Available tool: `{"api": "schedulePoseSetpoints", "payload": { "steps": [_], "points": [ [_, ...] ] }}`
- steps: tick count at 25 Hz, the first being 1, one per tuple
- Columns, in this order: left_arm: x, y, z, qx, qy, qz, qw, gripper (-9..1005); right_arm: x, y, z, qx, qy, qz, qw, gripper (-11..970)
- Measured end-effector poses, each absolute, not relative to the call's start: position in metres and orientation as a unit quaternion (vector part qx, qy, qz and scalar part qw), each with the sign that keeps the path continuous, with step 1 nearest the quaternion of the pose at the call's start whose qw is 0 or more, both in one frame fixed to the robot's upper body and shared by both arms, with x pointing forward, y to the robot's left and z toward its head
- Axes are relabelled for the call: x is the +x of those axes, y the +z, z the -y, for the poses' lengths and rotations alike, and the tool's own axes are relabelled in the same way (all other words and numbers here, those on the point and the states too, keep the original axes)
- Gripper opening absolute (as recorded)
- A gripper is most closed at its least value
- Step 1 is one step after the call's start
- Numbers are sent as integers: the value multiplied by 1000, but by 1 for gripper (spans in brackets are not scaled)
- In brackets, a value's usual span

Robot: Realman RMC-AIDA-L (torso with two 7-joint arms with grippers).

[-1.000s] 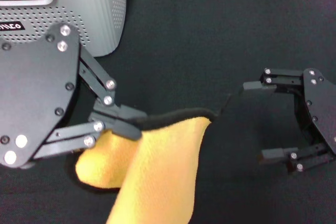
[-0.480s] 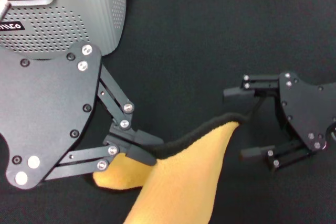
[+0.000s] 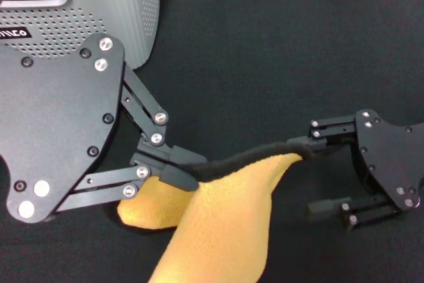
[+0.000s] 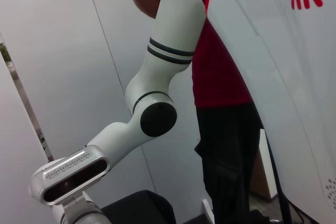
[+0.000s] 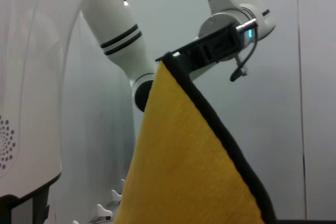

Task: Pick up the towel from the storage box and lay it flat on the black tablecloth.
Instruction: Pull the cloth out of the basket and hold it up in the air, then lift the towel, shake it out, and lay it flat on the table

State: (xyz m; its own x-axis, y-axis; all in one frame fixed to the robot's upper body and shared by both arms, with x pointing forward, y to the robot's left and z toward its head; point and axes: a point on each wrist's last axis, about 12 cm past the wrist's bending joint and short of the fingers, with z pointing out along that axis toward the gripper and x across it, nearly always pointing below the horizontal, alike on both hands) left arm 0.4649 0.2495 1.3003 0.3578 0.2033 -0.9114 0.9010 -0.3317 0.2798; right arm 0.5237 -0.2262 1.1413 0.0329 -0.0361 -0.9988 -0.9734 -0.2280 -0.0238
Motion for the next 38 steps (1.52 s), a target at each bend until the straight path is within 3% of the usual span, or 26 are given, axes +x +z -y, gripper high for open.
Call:
{"api": "schedulePoseSetpoints", "payload": {
  "steps": [1,6,9,25,30,38],
  "points": [
    [465,1300,-250,705,-410,-391,426,12,524,1141,226,-570,537,-444,436,811],
    [465,1301,-250,705,-411,-390,427,12,525,1139,226,-566,535,-452,435,603],
    [465,1300,-250,704,-411,-391,427,12,524,1138,227,-563,535,-455,436,398],
    [465,1293,-250,688,-419,-402,435,15,522,1128,221,-560,524,-465,442,81],
    [467,1276,-245,677,-413,-432,429,15,524,1132,232,-531,512,-466,489,25],
    [476,1245,-245,639,-398,-474,456,58,531,1153,243,-514,487,-444,548,16]
  ]
}}
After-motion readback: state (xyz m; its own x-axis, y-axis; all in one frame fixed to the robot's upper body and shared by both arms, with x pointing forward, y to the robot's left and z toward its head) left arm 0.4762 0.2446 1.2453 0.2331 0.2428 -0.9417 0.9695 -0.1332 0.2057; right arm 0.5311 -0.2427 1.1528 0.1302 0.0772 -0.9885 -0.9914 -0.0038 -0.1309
